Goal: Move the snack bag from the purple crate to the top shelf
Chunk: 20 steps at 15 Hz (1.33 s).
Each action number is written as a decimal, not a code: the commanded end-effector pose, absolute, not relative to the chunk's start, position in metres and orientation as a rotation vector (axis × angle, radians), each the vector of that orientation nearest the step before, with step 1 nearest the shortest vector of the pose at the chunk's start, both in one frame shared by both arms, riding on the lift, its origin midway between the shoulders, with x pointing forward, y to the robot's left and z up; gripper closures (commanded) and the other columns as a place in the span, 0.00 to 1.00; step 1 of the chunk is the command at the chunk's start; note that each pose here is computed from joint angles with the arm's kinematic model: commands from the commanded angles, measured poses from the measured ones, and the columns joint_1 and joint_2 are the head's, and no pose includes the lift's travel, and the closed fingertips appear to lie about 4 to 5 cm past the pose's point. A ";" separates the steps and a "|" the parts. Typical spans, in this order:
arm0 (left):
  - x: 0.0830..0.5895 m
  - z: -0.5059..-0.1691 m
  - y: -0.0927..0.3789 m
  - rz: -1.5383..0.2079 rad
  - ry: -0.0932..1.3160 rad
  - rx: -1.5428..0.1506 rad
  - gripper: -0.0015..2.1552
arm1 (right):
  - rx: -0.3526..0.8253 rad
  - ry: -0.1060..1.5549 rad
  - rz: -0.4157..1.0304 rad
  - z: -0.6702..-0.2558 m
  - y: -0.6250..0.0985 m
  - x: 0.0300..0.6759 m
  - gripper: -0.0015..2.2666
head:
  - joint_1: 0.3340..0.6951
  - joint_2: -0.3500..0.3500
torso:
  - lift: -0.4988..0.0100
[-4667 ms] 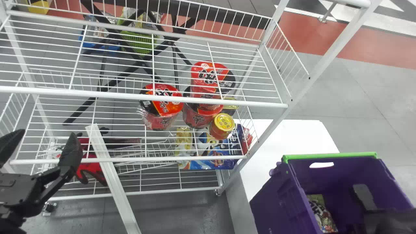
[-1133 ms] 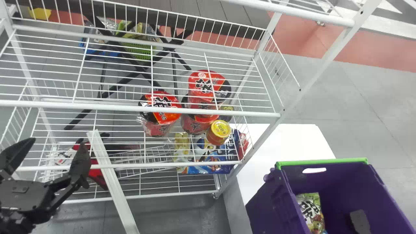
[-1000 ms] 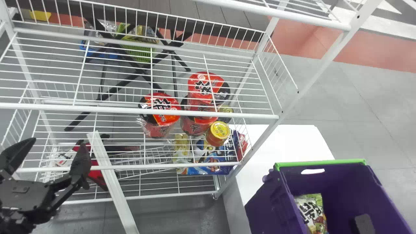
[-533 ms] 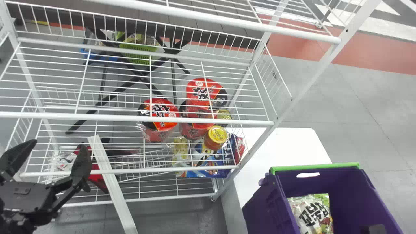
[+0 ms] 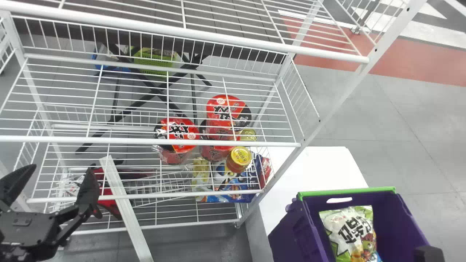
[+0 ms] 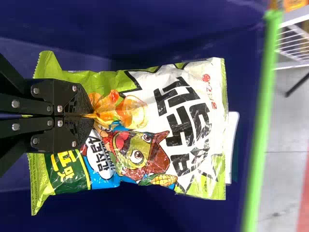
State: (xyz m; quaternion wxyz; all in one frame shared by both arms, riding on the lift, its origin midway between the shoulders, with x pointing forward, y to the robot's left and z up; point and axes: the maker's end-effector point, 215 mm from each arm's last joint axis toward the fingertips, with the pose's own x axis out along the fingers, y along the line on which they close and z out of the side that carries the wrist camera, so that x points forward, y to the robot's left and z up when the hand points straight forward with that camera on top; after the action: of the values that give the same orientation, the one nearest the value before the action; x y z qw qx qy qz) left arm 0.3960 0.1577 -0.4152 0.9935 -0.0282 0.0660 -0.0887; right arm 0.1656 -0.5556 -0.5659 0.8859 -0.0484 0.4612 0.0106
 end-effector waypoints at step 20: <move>0.396 -0.402 0.155 -0.182 0.114 -0.062 0.03 | -0.052 0.937 -0.002 -0.539 -0.557 0.173 0.81 | 1.00 0.00 | 0.48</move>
State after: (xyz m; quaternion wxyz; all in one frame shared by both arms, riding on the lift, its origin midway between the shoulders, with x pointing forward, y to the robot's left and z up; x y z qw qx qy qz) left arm 0.3961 0.1549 -0.4021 0.9938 -0.0311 0.0565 -0.0908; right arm 0.1738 -0.5565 -0.5398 0.8920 -0.0251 0.4514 0.0002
